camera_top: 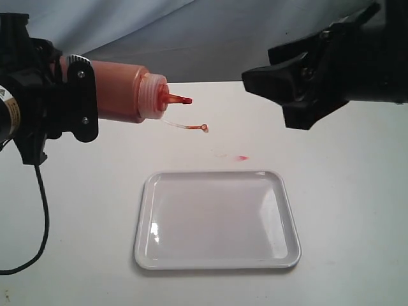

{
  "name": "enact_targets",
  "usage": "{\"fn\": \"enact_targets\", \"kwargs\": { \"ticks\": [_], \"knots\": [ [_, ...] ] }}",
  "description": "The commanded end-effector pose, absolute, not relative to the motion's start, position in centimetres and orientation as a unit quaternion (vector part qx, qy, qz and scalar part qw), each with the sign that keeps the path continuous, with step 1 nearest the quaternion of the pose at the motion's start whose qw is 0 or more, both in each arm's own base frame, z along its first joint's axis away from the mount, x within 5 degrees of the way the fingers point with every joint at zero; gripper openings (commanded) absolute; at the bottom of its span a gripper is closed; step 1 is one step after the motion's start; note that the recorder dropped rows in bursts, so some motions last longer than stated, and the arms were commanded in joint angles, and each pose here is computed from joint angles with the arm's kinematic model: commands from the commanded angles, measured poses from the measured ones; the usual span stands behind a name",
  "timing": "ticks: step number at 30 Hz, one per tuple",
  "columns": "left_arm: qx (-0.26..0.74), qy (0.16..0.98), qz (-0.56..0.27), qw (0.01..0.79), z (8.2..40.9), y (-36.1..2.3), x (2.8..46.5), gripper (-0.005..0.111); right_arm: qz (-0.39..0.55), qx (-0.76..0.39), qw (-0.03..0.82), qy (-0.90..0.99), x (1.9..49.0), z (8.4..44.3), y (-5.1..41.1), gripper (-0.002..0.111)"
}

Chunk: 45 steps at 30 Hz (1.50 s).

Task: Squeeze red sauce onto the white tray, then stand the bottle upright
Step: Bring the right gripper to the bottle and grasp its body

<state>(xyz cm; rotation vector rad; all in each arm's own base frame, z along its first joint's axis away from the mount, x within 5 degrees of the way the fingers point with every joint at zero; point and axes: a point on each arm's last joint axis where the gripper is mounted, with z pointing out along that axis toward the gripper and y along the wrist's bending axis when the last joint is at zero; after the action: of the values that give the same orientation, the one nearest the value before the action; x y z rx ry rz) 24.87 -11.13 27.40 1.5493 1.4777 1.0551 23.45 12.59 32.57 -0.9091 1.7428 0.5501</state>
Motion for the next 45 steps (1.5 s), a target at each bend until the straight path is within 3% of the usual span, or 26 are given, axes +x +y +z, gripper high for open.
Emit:
{"fn": "enact_targets", "kwargs": {
  "ticks": [1,15,25,32,39,45],
  "knots": [
    [0.608,0.553,0.439,0.363,28.0,-11.0,24.9,0.0,0.182,-0.394,0.553,0.711,24.1,32.5,13.9,0.065],
    [0.672,0.447,0.483,0.339,27.0,-13.5,22.8,0.0,0.254,-0.437,0.505,0.7,23.6,31.0,17.6,0.067],
    [0.662,0.445,0.506,0.327,27.1,-13.1,22.7,0.0,0.257,-0.449,0.498,0.696,23.5,30.7,17.8,0.067],
    [0.662,0.446,0.507,0.326,27.1,-13.1,22.7,0.0,0.243,-0.516,0.484,0.664,21.8,30.4,19.7,0.067],
    [0.662,0.445,0.506,0.326,27.0,-13.1,22.7,0.0,0.172,-0.528,0.507,0.66,21.0,29.8,21.2,0.082],
    [0.675,0.439,0.49,0.334,26.8,-13.4,22.6,0.0,0.139,-0.539,0.498,0.665,21.4,28.2,21.7,0.083]
  ]
}}
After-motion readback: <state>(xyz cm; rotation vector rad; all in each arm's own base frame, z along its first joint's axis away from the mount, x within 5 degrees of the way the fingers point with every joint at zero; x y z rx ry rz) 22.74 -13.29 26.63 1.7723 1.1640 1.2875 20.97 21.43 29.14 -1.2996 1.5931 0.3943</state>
